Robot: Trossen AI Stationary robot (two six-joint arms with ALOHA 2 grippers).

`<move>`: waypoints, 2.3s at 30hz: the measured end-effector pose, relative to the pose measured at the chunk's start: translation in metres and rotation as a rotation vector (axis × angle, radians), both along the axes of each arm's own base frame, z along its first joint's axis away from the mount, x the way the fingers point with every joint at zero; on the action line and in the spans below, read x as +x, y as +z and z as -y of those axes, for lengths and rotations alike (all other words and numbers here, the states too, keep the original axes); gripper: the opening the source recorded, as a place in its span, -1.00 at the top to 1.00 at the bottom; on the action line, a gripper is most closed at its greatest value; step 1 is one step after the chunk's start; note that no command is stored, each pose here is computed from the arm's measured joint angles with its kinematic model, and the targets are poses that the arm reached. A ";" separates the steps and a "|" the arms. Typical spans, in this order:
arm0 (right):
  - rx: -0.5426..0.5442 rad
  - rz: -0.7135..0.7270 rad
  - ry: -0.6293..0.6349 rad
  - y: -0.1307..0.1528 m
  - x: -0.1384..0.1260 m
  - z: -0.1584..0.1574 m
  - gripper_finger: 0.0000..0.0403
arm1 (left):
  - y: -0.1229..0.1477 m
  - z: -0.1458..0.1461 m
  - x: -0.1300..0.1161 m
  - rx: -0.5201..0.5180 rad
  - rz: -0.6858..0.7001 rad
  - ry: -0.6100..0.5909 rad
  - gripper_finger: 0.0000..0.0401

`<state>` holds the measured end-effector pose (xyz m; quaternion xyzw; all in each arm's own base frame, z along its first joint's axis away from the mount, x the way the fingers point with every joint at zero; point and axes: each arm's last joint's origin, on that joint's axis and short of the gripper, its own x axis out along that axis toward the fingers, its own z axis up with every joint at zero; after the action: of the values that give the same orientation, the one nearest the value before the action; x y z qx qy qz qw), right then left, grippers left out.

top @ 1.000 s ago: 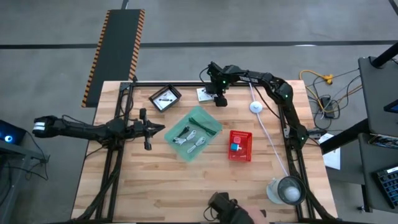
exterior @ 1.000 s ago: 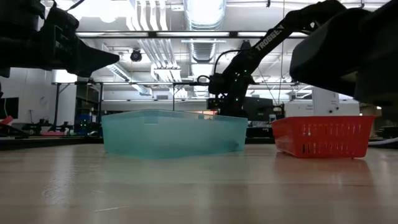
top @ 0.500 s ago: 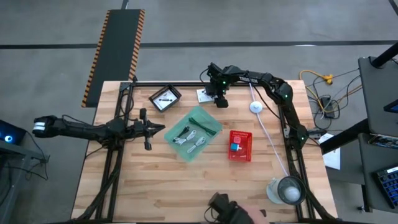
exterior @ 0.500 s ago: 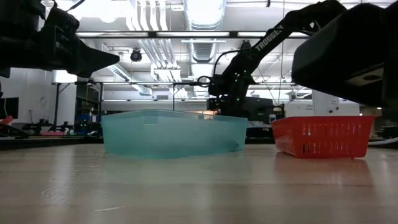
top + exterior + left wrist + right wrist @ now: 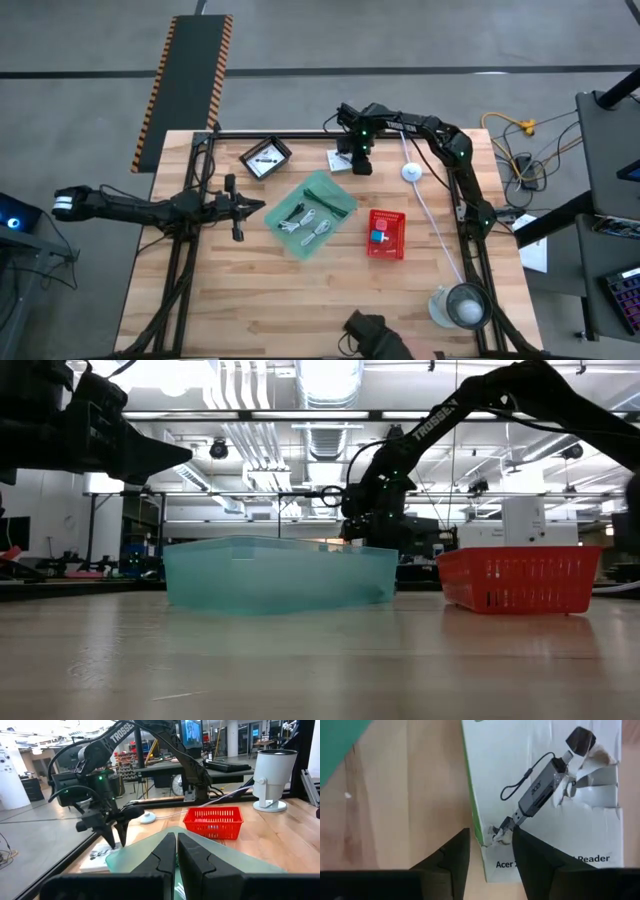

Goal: Pick and place items into bin
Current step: Put the white card reader box into the black bin

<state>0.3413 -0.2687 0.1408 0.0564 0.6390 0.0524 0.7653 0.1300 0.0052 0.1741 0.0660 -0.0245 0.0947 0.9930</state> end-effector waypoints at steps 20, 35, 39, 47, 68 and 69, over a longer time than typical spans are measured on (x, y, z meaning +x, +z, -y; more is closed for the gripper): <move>-0.109 -0.102 -0.007 -0.011 0.003 -0.013 0.36 | -0.003 0.000 0.002 -0.001 -0.023 0.000 0.99; -0.136 -0.136 0.036 -0.013 0.006 -0.021 0.95 | -0.003 0.000 0.002 -0.001 -0.025 -0.001 0.99; -0.143 -0.133 0.036 -0.008 0.007 -0.022 0.96 | -0.003 0.000 0.002 -0.001 -0.022 -0.001 0.99; -0.190 -0.097 0.006 0.022 0.001 -0.024 0.96 | -0.003 0.000 0.002 -0.001 -0.025 0.000 0.99; -0.214 -0.012 0.015 0.054 0.000 -0.031 0.96 | -0.003 0.000 0.002 -0.001 -0.028 0.000 0.99; -0.214 -0.012 0.013 0.054 0.000 -0.031 0.96 | -0.003 0.000 0.002 -0.001 -0.028 0.000 0.99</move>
<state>0.3410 -0.2372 0.1945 -0.0297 0.6460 -0.0114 0.7626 0.1320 0.0052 0.1709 0.0670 -0.0106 0.0937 0.9933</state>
